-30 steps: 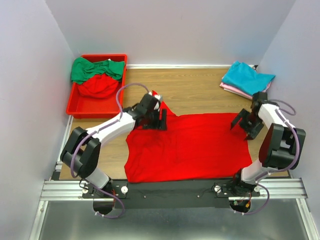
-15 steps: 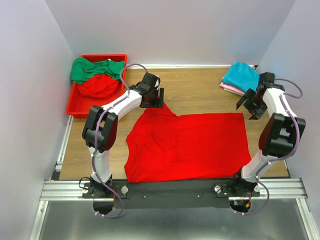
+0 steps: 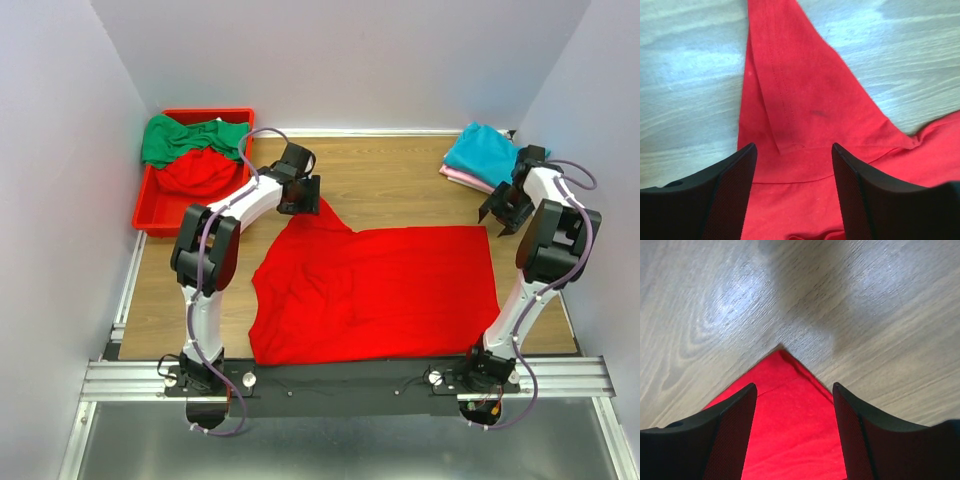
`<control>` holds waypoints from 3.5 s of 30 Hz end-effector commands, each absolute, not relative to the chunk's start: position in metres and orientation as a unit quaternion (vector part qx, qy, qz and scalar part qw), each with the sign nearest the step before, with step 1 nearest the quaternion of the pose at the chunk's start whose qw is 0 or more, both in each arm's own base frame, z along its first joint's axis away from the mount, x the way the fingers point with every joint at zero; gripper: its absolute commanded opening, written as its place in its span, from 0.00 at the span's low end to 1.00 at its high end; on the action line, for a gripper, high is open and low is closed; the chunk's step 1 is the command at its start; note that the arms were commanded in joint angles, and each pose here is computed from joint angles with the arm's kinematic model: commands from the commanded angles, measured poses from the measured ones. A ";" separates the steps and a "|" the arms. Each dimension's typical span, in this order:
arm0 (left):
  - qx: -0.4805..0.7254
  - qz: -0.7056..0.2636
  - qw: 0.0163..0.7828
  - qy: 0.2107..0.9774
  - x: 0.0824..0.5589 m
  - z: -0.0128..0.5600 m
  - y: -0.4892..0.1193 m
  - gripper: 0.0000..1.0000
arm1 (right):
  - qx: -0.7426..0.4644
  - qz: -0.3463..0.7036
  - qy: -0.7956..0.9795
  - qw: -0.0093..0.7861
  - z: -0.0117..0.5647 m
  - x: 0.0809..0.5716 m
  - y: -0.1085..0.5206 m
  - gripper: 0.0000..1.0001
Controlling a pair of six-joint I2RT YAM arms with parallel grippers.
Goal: Fold and stack the t-shirts
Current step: Fold the tshirt
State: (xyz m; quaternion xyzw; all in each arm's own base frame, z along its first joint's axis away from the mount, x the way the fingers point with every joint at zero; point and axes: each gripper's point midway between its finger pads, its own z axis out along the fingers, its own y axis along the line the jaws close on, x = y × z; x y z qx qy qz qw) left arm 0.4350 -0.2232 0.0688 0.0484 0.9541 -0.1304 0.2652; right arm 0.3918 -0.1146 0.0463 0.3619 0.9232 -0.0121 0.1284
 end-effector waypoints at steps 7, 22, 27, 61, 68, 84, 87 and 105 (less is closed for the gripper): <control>0.050 -0.126 0.243 0.961 0.433 0.050 -0.225 0.61 | 0.358 -0.012 0.926 0.117 0.028 0.392 -0.117 0.69; 0.053 -0.140 0.225 0.963 0.435 0.026 -0.234 0.56 | 0.357 -0.002 0.928 0.102 0.004 0.396 -0.114 0.67; 0.055 -0.144 0.222 0.963 0.436 0.024 -0.236 0.50 | 0.359 0.002 0.928 0.097 -0.004 0.398 -0.112 0.60; 0.052 -0.137 0.223 0.964 0.435 0.039 -0.233 0.35 | 0.347 0.028 0.934 0.083 -0.008 0.388 -0.100 0.13; 0.051 -0.124 0.225 0.965 0.432 0.038 -0.227 0.05 | 0.345 0.030 0.934 0.086 -0.007 0.390 -0.101 0.10; 0.036 -0.137 0.255 0.957 0.431 0.077 -0.227 0.05 | 0.337 0.049 0.932 0.125 0.026 0.399 -0.097 0.02; 0.039 -0.139 0.250 0.957 0.430 0.074 -0.228 0.11 | 0.337 0.051 0.932 0.125 0.028 0.398 -0.096 0.02; 0.038 -0.138 0.239 0.960 0.422 0.058 -0.229 0.22 | 0.334 0.055 0.933 0.122 0.027 0.394 -0.094 0.02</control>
